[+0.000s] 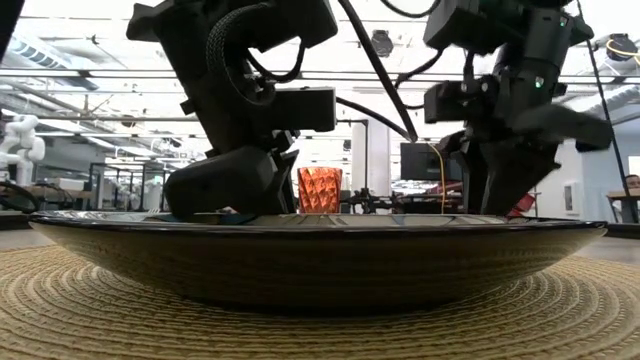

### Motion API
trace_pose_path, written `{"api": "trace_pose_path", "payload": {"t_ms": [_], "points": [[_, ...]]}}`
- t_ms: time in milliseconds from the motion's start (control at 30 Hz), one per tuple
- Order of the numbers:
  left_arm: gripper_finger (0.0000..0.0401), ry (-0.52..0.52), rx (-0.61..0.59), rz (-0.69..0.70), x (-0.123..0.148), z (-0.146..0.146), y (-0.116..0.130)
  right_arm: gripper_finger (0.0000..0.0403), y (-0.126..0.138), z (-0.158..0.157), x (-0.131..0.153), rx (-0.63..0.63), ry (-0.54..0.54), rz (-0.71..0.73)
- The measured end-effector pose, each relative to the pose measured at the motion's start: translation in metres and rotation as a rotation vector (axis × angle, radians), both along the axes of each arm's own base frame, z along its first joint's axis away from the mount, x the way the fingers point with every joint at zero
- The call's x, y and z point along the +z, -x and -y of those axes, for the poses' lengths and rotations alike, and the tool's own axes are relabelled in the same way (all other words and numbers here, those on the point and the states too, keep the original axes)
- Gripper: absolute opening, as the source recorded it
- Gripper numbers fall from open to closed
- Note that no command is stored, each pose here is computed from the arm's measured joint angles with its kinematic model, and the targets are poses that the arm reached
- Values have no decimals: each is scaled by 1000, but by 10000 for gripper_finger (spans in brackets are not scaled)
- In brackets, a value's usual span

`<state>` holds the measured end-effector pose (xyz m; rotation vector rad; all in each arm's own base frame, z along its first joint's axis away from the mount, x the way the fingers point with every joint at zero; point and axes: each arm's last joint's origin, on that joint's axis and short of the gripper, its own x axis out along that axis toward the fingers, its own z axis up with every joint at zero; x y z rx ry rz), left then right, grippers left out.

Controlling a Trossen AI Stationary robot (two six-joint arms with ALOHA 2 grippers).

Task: Set table place
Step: Fold the blue table napkin

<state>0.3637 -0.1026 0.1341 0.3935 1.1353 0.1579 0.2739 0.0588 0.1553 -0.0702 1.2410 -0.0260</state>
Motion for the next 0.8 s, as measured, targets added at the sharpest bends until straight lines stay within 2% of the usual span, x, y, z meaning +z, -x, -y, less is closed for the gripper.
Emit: {"api": "trace_pose_path", "payload": {"t_ms": [167, 433, 633, 800], "points": [[86, -1, 5, 2, 0, 0, 0, 121, -2, 0, -9, -2, 10, -33], [86, -1, 3, 2, 0, 0, 0, 121, -2, 2, -9, -21, 56, -19], [86, 1, 4, 1, 0, 0, 0, 120, -3, 2, -9, -35, 52, -12], [70, 5, 2, 0, 0, 0, 0, 95, -3, 2, -9, -46, 47, -9]]}}
